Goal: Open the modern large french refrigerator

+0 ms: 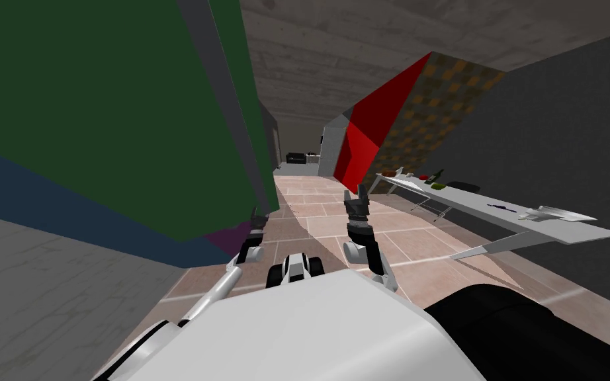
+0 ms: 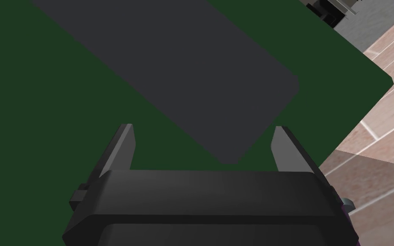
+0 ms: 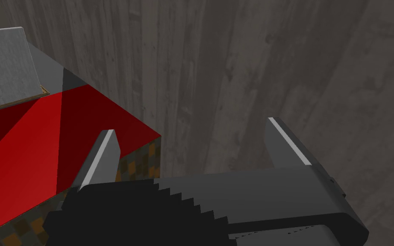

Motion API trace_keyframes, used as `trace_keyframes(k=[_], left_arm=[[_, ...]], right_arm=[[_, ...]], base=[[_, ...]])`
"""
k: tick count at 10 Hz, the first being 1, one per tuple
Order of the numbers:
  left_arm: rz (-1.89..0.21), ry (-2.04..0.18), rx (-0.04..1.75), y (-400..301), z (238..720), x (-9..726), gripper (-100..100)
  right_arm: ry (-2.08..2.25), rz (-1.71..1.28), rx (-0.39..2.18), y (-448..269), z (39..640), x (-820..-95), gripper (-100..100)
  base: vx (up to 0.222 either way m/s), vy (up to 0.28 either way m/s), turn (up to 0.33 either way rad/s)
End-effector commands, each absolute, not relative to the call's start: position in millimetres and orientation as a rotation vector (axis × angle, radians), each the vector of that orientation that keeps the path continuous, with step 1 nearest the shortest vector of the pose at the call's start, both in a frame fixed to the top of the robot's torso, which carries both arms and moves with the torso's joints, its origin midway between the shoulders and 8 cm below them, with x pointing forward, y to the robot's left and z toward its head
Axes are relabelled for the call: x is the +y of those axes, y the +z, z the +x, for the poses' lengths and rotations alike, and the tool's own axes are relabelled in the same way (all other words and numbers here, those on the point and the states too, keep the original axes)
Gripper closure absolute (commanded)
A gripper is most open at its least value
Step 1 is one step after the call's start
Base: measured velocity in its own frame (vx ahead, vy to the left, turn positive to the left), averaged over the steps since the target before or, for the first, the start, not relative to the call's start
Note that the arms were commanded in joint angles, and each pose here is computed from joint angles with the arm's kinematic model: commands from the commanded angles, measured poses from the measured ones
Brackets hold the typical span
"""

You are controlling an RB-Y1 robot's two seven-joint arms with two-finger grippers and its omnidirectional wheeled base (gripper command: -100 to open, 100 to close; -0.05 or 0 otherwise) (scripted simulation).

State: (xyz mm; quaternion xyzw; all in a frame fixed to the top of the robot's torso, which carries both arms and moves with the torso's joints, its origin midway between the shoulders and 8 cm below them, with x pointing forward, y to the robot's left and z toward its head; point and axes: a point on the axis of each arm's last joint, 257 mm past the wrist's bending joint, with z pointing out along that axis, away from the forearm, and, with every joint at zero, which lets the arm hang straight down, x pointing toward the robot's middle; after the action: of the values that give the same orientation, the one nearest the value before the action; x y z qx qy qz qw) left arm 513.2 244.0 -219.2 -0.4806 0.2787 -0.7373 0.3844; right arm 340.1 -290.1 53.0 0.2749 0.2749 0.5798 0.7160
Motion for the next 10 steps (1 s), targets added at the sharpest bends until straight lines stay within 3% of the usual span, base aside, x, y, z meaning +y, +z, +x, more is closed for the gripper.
trace_keyframes(k=[1, 8, 9, 10], left_arm=[[-1.215, -1.890, 0.699, -198.9, 531.6, 246.4, -100], [-1.248, -1.884, 0.723, -188.3, 556.0, 247.0, -100], [-1.256, -1.878, 0.730, -191.7, 555.8, 247.1, 0], [-1.265, -1.872, 0.737, -196.0, 555.1, 247.2, 0]], right_arm=[[1.283, 0.609, 0.609, 53.0, 340.1, -290.2, 0], [1.283, 0.609, 0.609, 53.0, 340.1, -290.2, 0], [1.283, 0.609, 0.609, 53.0, 340.1, -290.2, 0], [1.283, 0.609, 0.609, 53.0, 340.1, -290.2, 0]], base=[[-0.029, -0.030, 0.030], [-0.035, -0.006, 0.014], [0.000, 0.000, 0.000], [0.000, 0.000, 0.000]])
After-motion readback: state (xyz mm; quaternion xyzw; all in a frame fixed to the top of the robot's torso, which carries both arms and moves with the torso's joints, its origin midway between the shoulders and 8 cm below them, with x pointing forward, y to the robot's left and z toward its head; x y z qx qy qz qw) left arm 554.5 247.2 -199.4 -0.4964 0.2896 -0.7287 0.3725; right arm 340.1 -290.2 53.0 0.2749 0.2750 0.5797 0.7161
